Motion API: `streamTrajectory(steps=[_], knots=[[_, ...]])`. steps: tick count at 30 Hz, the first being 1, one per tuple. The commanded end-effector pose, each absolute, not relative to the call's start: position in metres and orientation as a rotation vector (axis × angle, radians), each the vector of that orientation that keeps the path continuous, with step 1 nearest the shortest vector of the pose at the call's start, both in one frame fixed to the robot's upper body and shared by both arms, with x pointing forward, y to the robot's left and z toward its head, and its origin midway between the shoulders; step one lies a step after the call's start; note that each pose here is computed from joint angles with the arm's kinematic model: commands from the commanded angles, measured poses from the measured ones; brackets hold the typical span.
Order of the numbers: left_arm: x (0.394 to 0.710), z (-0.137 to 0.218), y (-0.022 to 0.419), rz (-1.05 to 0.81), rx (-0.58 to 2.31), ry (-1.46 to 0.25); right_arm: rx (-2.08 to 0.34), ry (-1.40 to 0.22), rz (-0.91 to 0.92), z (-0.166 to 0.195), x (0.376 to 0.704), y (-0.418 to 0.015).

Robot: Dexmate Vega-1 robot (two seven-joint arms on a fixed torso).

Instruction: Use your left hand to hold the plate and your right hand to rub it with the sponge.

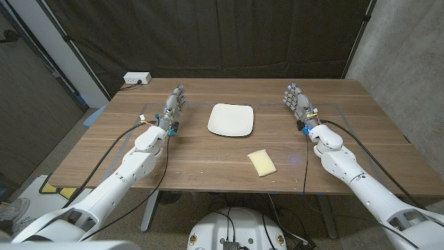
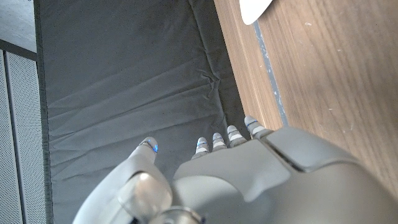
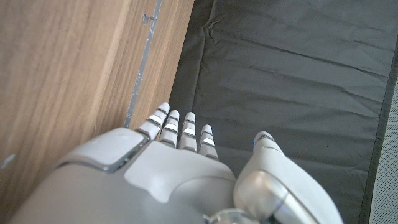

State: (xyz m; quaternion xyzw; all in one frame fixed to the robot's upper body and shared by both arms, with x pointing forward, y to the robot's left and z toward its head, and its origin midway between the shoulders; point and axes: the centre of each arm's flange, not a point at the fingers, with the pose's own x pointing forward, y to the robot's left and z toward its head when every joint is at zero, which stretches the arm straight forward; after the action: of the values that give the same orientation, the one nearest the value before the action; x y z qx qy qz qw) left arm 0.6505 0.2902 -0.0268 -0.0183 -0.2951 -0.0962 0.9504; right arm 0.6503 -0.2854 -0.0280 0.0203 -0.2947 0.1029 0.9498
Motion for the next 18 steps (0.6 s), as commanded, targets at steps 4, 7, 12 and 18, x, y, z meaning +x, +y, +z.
streamTrajectory(steps=[4, 7, 12, 18], knots=[[0.646, -0.02, 0.289, -0.195, 0.058, -0.631, 0.04, -0.598, 0.192, -0.031, 0.645, -0.29], [0.644, -0.014, 0.288, -0.195, 0.138, -0.649, 0.039, -0.596, 0.191, -0.032, 0.644, -0.29], [0.642, 0.002, 0.283, -0.208, 0.32, -0.69, 0.036, -0.597, 0.188, -0.032, 0.642, -0.29], [0.638, 0.015, 0.275, -0.21, 0.5, -0.738, 0.035, -0.598, 0.186, -0.033, 0.64, -0.29]])
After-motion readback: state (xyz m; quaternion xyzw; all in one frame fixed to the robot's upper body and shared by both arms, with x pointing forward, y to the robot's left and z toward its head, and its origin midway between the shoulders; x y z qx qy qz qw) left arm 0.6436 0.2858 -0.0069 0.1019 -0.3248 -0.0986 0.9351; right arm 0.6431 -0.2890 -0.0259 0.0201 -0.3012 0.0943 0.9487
